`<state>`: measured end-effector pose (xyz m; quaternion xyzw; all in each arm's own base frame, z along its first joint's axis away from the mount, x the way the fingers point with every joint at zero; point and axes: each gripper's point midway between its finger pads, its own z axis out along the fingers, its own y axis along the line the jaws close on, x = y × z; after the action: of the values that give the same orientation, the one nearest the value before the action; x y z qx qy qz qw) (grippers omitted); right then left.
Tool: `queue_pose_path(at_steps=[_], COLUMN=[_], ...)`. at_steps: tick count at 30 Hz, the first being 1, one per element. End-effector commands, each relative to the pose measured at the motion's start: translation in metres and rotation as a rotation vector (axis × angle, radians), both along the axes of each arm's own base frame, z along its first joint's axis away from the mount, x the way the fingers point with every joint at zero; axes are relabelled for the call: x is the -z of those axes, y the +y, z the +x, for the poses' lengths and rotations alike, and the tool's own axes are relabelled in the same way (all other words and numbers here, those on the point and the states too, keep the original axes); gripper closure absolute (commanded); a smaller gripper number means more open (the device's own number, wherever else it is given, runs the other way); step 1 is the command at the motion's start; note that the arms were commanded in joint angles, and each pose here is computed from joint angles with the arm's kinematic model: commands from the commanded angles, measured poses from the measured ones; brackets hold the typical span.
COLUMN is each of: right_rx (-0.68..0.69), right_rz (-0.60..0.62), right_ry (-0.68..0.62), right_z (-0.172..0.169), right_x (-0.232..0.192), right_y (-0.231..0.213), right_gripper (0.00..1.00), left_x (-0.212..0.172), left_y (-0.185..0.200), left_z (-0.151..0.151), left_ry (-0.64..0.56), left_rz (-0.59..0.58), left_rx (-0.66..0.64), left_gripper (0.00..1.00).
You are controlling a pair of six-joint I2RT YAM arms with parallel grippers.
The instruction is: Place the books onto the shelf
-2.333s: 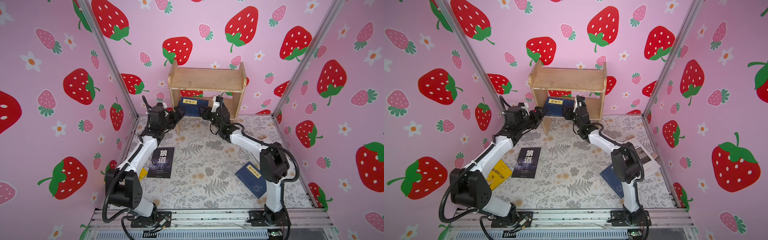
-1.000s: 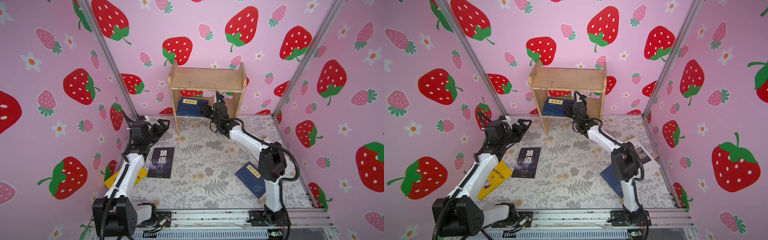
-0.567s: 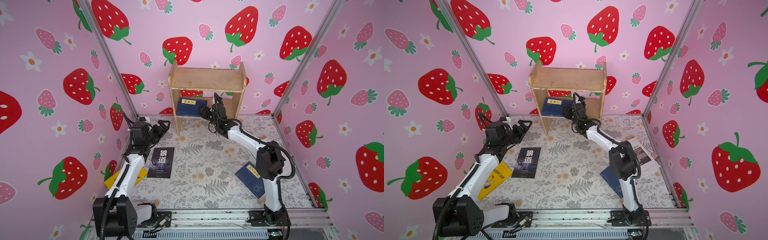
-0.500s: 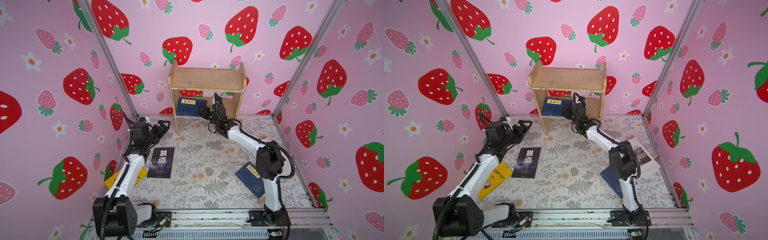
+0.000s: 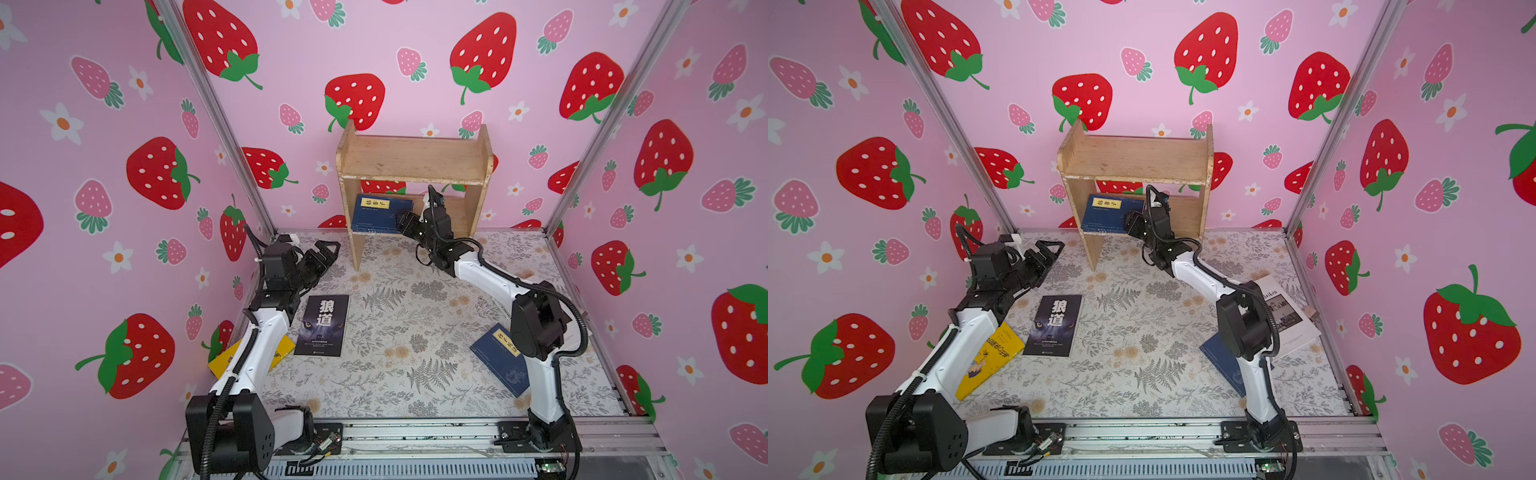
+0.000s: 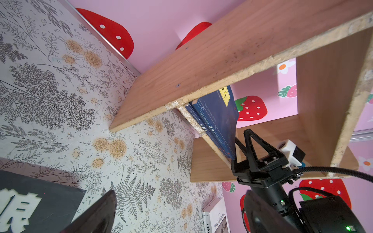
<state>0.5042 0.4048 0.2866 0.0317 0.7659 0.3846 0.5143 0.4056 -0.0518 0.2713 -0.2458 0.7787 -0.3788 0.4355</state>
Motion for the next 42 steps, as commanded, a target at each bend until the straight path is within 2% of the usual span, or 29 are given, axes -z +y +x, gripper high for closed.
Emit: queue_pose_path(at_steps=[1, 6, 11, 16, 18, 21, 24, 29, 33, 42], right_rx=[0.041, 0.081, 0.101, 0.166, 0.23, 0.311, 0.376, 0.463, 0.511, 0.683], right_rz=[-0.022, -0.128, -0.265, -0.387, -0.406, -0.403, -0.388, -0.376, -0.343, -0.249], right_ry=[-0.102, -0.154, -0.135, -0.003, 0.063, 0.137, 0.213, 0.353, 0.443, 0.571], right_z=[-0.003, -0.024, -0.064, -0.113, -0.136, -0.17, -0.202, -0.252, -0.284, -0.331], right_x=[-0.036, -0.051, -0.034, 0.016, 0.035, 0.061, 0.089, 0.138, 0.165, 0.212], right_y=[-0.011, -0.041, -0.084, -0.145, -0.178, -0.22, -0.257, -0.306, -0.332, -0.382], right_gripper=[0.3, 0.28, 0.26, 0.22, 0.16, 0.1, 0.09, 0.09, 0.09, 0.09], left_x=[-0.003, -0.007, -0.006, -0.001, 0.005, 0.016, 0.031, 0.074, 0.121, 0.17], left_y=[0.0, -0.002, -0.012, -0.052, -0.08, -0.131, -0.188, -0.27, -0.314, -0.38], left_z=[-0.001, -0.008, -0.02, -0.04, -0.05, -0.068, -0.092, -0.123, -0.134, -0.145], left_ry=[-0.022, -0.029, -0.036, -0.048, -0.048, -0.047, -0.032, 0.014, 0.103, 0.093], left_rz=[0.015, 0.046, 0.071, 0.117, 0.152, 0.193, 0.218, 0.285, 0.314, 0.435], left_rx=[0.02, 0.042, 0.098, 0.25, 0.343, 0.517, 0.721, 0.927, 1.0, 1.09], left_gripper=[0.01, 0.01, 0.01, 0.01, 0.01, 0.01, 0.01, 0.01, 0.01, 0.01])
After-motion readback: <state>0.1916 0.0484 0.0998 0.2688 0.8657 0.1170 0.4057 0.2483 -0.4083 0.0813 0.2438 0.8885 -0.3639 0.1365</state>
